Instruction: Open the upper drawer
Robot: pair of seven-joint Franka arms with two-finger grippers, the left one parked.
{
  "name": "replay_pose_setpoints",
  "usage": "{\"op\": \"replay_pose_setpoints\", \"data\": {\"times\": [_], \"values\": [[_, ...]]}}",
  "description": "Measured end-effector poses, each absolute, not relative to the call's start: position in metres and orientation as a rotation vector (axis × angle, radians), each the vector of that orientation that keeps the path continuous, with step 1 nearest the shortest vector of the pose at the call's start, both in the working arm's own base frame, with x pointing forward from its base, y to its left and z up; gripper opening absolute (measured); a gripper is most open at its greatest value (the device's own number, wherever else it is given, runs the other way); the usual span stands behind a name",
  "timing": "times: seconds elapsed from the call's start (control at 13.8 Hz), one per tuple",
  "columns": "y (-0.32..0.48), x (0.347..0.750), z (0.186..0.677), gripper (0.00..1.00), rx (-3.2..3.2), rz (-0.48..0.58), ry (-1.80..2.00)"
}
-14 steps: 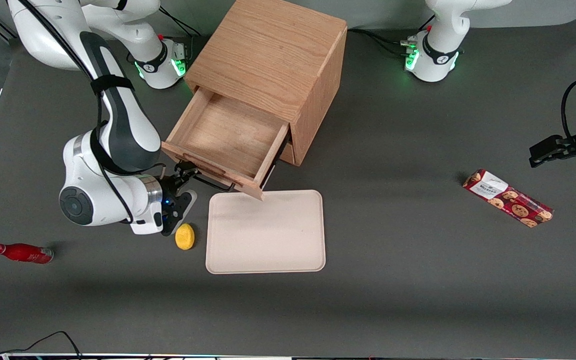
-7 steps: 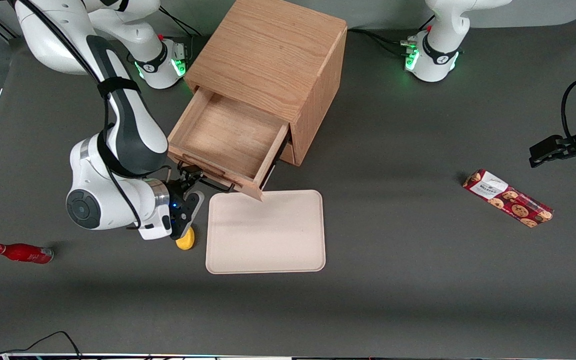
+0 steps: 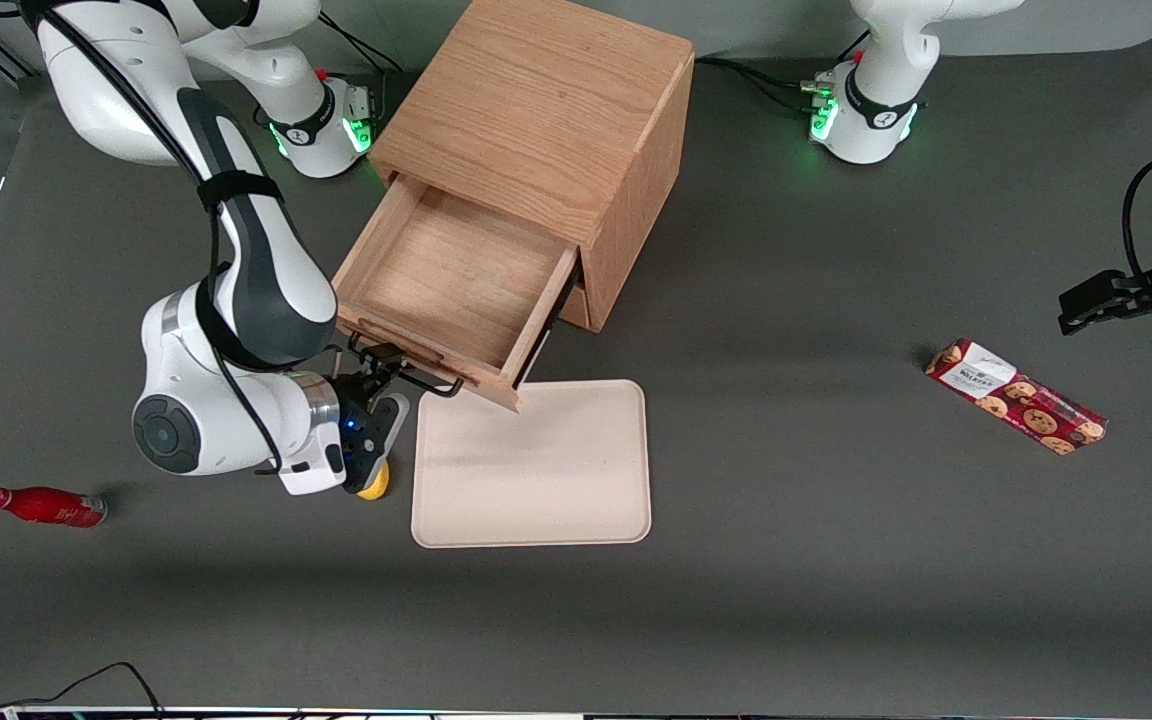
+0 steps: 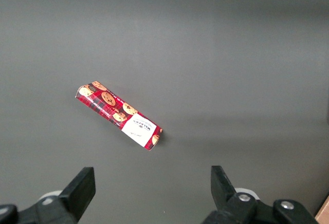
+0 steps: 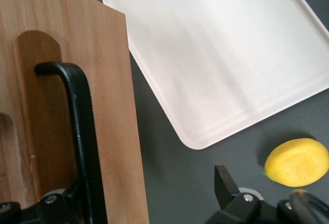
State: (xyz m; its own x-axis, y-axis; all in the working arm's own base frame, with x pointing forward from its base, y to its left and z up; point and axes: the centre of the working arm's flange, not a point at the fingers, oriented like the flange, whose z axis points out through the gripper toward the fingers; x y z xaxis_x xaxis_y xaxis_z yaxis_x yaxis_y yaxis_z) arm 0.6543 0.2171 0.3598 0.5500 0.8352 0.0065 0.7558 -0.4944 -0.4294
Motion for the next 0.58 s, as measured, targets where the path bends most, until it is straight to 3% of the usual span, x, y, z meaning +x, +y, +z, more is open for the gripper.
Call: {"op": "replay_pose_setpoints", "data": {"times": [0.58], "values": [[0.2094,0.6646,0.3599,1.00,-2.386,0.250,-1.338]]}}
